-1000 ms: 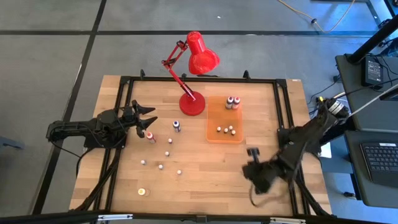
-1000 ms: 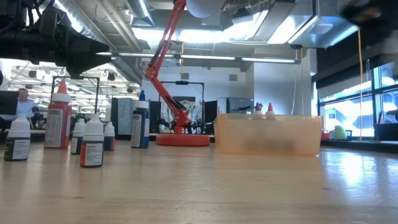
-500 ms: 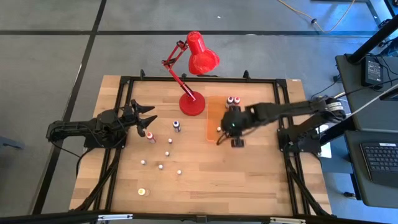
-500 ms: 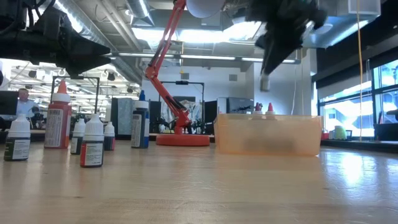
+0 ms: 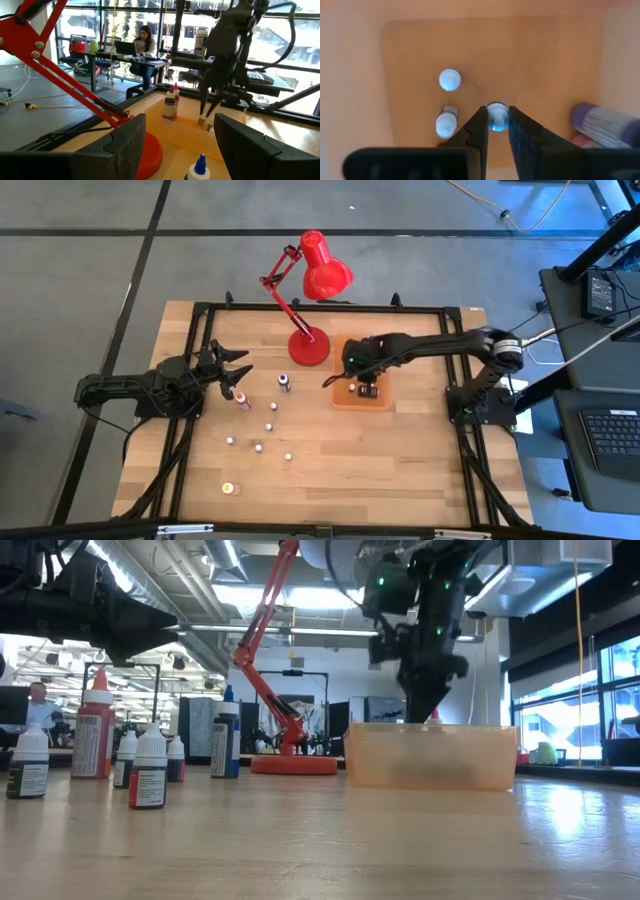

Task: Pick & Place food coloring
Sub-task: Put the right small green food coloring bottle into the orange bin

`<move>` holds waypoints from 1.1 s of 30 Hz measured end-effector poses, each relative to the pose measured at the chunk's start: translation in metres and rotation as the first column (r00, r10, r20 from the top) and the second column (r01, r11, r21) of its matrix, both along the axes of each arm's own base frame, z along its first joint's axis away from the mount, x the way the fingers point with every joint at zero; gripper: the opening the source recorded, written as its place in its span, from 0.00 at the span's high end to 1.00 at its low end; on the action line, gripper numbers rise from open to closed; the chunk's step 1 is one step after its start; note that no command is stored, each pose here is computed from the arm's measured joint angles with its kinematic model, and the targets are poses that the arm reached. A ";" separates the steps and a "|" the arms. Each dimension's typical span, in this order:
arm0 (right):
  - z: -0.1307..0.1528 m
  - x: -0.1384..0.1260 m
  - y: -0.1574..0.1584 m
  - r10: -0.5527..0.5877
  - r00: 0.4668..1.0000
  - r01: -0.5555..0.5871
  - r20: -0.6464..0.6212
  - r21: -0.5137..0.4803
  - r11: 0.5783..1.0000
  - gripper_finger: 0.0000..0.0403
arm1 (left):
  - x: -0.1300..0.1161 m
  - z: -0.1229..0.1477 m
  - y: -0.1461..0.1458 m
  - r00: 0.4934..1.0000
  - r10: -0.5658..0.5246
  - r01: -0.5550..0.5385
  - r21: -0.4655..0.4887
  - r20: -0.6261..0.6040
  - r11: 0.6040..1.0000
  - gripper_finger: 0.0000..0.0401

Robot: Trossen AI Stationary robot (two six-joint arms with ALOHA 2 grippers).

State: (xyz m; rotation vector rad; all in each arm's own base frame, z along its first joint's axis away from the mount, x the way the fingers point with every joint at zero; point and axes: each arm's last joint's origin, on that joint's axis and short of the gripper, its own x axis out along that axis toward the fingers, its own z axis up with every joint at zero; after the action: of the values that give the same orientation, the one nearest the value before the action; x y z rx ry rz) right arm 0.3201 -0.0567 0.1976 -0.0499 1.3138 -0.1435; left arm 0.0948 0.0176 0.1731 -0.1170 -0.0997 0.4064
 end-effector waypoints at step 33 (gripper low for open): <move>-0.026 -0.007 0.003 -0.039 0.999 0.037 0.019 0.061 0.997 0.81 | 0.000 0.000 0.000 1.000 -0.001 0.001 0.000 0.000 1.000 0.43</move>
State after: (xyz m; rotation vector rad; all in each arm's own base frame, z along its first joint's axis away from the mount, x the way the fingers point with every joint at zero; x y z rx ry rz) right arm 0.3129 -0.0538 0.1714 0.0285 1.2988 -0.1359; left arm 0.0948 0.0176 0.1730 -0.1168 -0.0992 0.4057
